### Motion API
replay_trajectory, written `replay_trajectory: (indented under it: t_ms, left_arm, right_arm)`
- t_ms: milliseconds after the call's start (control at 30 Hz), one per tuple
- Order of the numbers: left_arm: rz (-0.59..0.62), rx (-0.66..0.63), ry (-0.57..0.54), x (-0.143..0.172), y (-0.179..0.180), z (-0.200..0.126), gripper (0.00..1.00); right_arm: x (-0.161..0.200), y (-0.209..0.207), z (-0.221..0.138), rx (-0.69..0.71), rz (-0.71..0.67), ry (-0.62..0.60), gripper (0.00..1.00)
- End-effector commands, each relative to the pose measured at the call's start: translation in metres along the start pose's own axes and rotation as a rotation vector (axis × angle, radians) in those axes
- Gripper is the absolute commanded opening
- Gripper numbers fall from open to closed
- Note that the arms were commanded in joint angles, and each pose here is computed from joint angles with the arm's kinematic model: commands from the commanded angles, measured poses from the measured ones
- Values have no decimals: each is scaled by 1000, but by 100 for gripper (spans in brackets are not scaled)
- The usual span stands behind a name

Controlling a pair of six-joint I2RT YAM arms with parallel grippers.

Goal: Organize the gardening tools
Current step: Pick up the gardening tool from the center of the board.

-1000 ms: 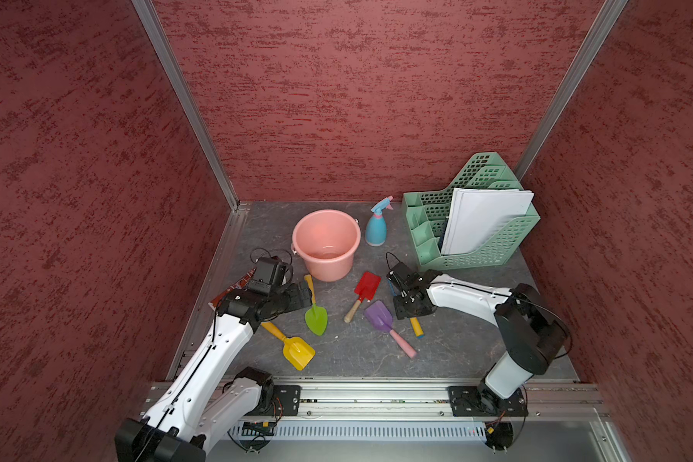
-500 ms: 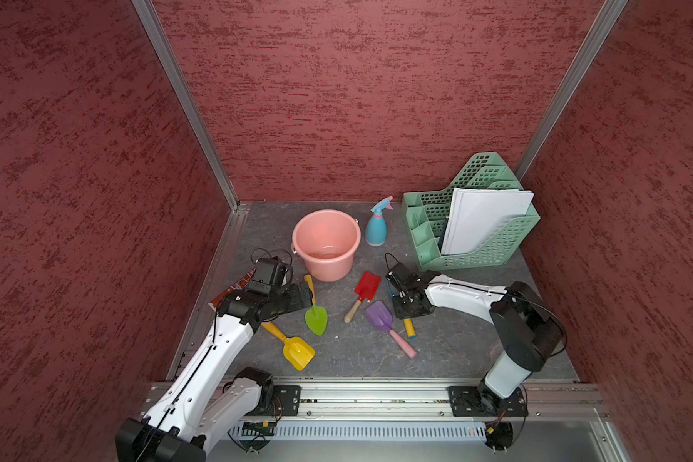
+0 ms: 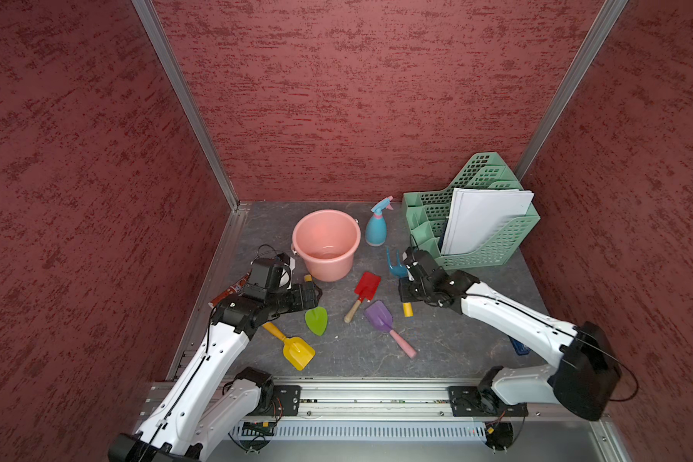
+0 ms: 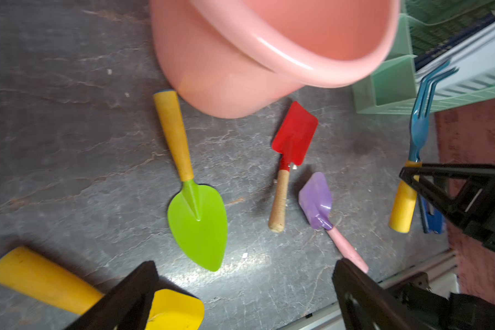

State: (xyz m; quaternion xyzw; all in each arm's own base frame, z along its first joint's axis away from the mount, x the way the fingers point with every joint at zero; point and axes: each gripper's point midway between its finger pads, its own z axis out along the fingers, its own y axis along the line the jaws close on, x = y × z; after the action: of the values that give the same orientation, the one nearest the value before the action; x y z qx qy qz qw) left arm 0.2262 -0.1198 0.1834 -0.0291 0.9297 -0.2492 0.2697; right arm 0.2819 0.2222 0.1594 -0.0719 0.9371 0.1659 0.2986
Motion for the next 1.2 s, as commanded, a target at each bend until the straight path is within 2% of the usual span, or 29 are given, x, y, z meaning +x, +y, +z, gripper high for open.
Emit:
replay_trajectory:
  t_ms: [0,167,267,367,600,800,1000,1167]
  left_arm:
    - [103,236,-29,-14,-52,-14,100]
    - [192,462,-50,-23,-105,-30,100]
    - [250,566,-87,-30,-133,-41,100]
    - [282,618,-102,-36,-149,-45,99]
    - [313,654,-126,-42,-162,-48,94]
    - [319,616,-127,-43,-156,-41,87]
    - [329,595,-156,-49,-155,-40,69]
    - [338,582,-164,-53,-155,-38,59]
  right_arm:
    - [-53,46,-38,-206,-50,-236,0]
    - [-94,103,-81,-449,-79,-408,0]
    - [-109,133,-94,-578,-78,-459,0]
    - [-119,158,-103,-671,-83,-492,0]
    - [-128,184,-104,-759,-70,-521,0]
    - [-126,193,-111,-813,-54,-536,0]
    - [-123,201,-111,-841,-64,-506,0]
    - [-118,205,-108,-860,-68,-480,0]
